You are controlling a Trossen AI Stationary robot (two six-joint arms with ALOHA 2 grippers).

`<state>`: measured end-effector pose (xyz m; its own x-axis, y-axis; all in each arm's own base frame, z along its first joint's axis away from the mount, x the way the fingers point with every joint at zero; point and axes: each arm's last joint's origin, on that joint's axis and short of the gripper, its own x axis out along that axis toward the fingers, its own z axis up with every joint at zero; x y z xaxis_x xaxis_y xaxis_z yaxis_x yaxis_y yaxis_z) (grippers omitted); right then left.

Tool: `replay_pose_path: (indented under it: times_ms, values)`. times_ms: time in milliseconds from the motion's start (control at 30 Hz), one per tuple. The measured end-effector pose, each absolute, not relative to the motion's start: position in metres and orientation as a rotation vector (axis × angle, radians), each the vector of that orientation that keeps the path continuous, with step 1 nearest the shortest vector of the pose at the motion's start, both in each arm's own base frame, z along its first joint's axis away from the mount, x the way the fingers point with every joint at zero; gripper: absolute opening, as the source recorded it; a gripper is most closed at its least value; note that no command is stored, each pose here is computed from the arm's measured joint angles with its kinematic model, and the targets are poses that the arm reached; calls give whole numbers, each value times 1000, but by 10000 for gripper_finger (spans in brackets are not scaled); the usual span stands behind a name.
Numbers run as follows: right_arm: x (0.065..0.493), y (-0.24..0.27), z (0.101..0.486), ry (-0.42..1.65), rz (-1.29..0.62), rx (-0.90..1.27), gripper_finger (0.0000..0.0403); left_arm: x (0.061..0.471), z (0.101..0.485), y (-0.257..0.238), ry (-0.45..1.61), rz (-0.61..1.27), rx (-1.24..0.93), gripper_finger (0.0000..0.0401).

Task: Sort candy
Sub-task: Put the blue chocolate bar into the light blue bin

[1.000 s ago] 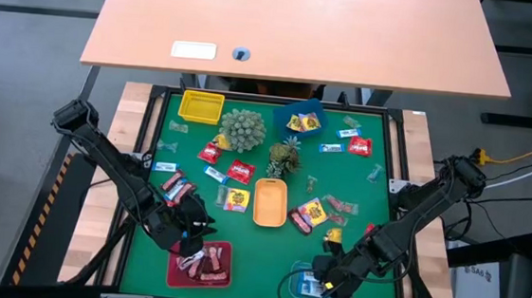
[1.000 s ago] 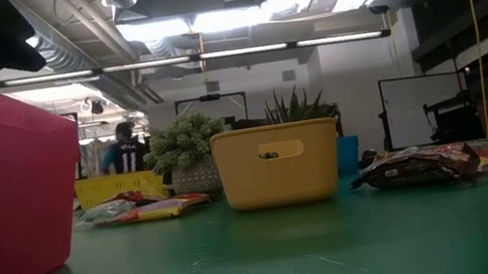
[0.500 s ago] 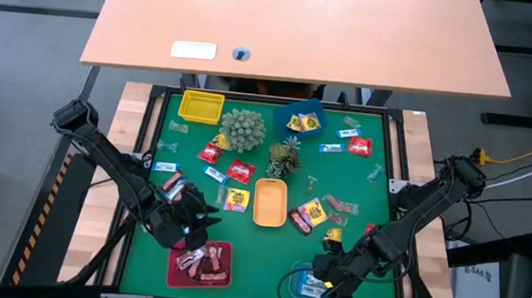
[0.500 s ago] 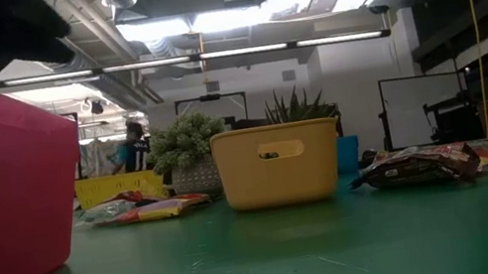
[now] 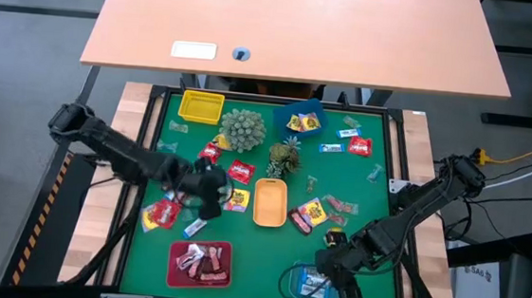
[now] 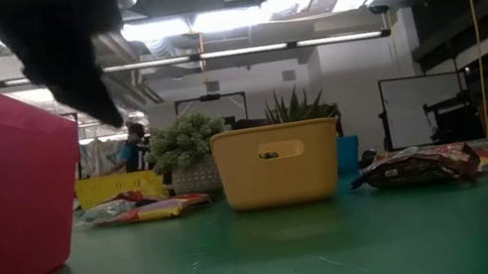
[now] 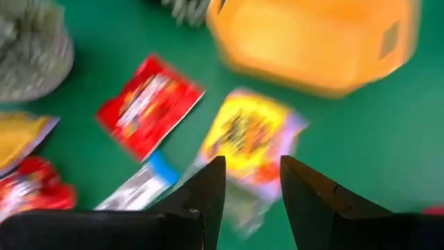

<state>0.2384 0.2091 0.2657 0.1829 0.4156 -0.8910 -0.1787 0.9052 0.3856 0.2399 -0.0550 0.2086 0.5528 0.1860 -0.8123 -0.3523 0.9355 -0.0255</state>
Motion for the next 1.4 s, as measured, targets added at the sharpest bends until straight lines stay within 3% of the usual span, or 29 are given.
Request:
replay_pose_path:
  times_ms: [167,400,800,1400]
  values:
    - [243,199,264,1326,410,160,209,234,202,-19,1112,314,-45,124]
    - [249,188,263,1341,377,163,209,233,201,3,1173,224,166,124]
    - [247,188,263,1364,341,196,209,241,182,14,1267,210,84,124]
    - [247,188,263,1365,341,196,209,251,147,24,1427,9,284,124]
